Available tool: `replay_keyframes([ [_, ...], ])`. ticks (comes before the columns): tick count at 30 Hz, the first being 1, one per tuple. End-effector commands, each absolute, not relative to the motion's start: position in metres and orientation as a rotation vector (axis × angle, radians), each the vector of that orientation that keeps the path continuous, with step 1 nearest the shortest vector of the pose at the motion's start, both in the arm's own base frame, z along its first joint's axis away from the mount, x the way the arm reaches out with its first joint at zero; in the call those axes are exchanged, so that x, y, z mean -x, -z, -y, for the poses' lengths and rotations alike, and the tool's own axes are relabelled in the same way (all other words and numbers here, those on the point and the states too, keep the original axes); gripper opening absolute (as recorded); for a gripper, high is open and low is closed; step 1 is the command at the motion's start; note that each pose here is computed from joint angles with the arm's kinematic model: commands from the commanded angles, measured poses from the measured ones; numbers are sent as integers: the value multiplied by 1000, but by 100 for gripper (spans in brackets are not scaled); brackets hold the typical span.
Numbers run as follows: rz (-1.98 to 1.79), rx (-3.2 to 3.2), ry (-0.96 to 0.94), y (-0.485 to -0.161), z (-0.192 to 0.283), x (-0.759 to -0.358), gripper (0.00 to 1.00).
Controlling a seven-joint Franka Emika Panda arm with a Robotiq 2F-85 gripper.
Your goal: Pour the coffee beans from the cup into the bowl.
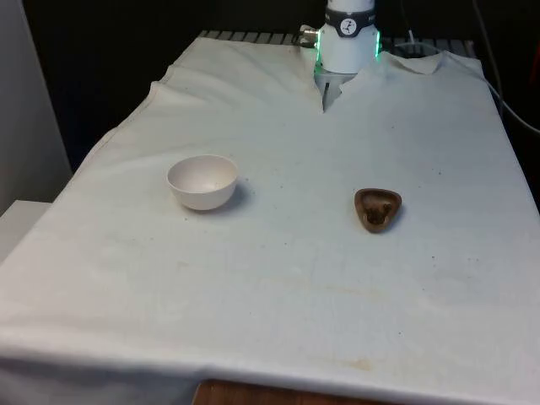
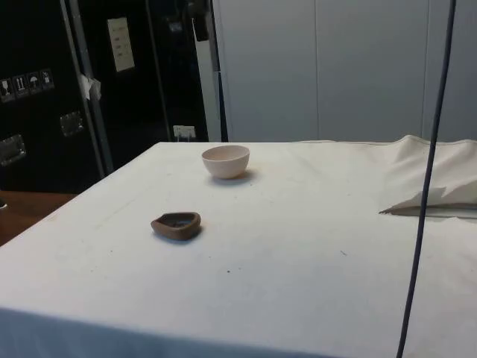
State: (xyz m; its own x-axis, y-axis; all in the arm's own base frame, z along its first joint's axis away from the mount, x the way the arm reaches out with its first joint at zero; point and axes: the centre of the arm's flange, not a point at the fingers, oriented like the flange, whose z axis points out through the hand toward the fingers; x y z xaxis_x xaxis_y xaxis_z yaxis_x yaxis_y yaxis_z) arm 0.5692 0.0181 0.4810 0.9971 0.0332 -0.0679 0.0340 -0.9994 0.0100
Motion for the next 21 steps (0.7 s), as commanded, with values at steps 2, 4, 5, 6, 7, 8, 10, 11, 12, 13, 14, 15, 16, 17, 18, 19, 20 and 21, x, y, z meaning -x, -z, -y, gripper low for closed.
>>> replay_keyframes([
  [2,-66,-3122,98,-481,-24,-562,100],
  [4,-74,-3121,99,-481,-27,-556,100],
  [5,-77,-3121,99,-480,-28,-553,100],
  [6,-82,-3121,101,-479,-29,-551,100],
  [7,-83,-3120,102,-479,-30,-549,100],
  [8,-86,-3121,101,-479,-31,-547,100],
  [10,-89,-3120,104,-477,-32,-544,100],
  [11,-93,-3120,104,-476,-33,-540,100],
  [12,-97,-3120,102,-476,-34,-538,100],
  [13,-100,-3119,102,-475,-35,-536,100],
  [14,-103,-3119,102,-474,-36,-533,100],
  [15,-104,-3119,102,-473,-37,-532,100],
  [16,-109,-3119,99,-473,-38,-529,100],
  [17,-108,-3119,119,-472,-36,-531,100],
  [18,-110,-3118,97,-472,-39,-527,100],
  [19,-114,-3118,94,-470,-41,-523,100],
  [20,-119,-3117,93,-469,-43,-521,100],
  [21,-122,-3117,89,-468,-44,-519,100],
])
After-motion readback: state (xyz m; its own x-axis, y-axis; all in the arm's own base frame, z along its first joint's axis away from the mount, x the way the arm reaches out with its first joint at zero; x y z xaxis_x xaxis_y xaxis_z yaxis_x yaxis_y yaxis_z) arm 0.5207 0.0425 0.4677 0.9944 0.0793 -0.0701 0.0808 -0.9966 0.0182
